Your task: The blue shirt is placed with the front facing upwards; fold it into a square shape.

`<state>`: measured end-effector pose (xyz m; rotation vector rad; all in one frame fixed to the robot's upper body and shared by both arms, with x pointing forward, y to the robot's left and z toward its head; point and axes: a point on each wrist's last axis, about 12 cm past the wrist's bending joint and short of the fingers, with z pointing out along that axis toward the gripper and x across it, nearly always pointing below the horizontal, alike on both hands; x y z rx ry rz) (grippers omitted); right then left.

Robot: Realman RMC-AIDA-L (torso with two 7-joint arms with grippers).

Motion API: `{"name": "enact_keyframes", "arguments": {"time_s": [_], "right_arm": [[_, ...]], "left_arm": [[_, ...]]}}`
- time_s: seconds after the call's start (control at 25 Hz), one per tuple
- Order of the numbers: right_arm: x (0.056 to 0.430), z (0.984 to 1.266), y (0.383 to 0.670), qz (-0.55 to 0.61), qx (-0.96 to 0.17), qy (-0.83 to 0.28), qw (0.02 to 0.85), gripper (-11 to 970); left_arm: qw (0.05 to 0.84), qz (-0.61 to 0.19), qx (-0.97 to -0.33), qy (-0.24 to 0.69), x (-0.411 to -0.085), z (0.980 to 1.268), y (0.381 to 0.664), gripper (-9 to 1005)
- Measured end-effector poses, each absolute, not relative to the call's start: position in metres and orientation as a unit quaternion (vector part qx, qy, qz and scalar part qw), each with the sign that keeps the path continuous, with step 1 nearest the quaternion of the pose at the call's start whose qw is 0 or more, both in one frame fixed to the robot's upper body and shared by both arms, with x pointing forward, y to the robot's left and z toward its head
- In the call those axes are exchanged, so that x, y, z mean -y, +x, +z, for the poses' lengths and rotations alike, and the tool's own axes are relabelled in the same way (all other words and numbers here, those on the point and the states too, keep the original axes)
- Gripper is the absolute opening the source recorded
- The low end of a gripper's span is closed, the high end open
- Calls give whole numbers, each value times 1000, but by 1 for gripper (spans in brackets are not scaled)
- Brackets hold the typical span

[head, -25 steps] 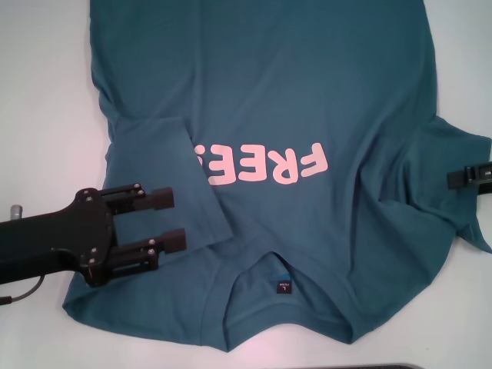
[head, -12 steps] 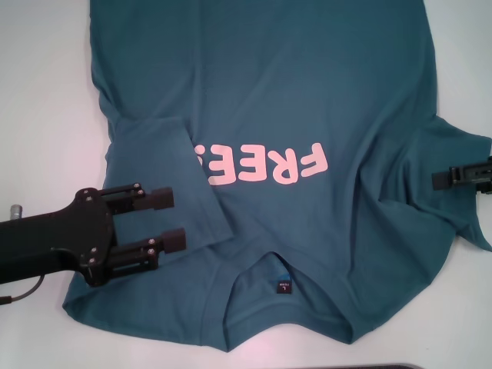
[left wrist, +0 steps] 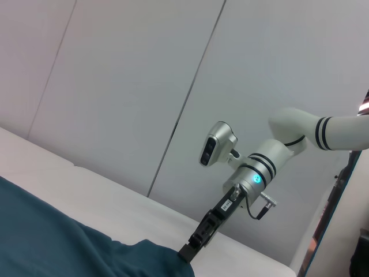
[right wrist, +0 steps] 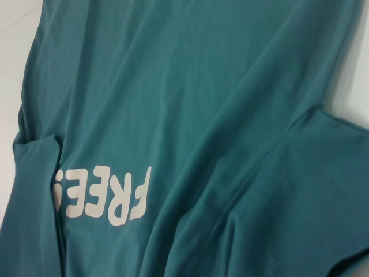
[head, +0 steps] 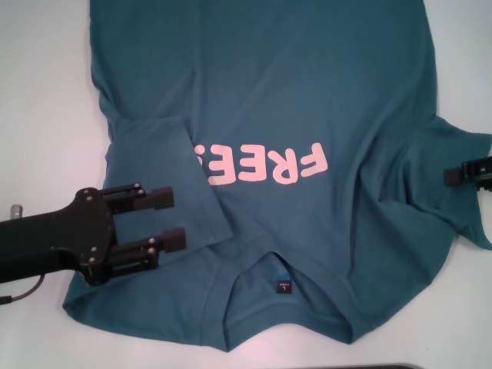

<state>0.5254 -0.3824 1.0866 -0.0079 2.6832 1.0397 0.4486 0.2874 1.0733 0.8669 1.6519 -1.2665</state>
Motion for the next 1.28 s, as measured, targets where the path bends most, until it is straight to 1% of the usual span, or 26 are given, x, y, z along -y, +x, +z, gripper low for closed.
{"name": "enact_keyframes", "arguments": {"time_s": [0.4,0.8,0.92,1.16,1.28], "right_arm": [[385,1086,524,354,-926,4,129,484],[392,1089,523,349,-928,10,128,42],[400,1096,522,341,-931,12,132,11],[407,1123,522,342,-928,4,149,11],[408,1131,524,340,-927,1,156,11]], "left_arm": [[429,-508,-661,348,-287,1074,449,642],[437,-506,-662,338,-291,1074,447,642],[440,-505,-663,334,-293,1074,446,642],[444,-504,-664,330,-294,1074,446,642],[444,-504,-663,330,-294,1074,446,642]]}}
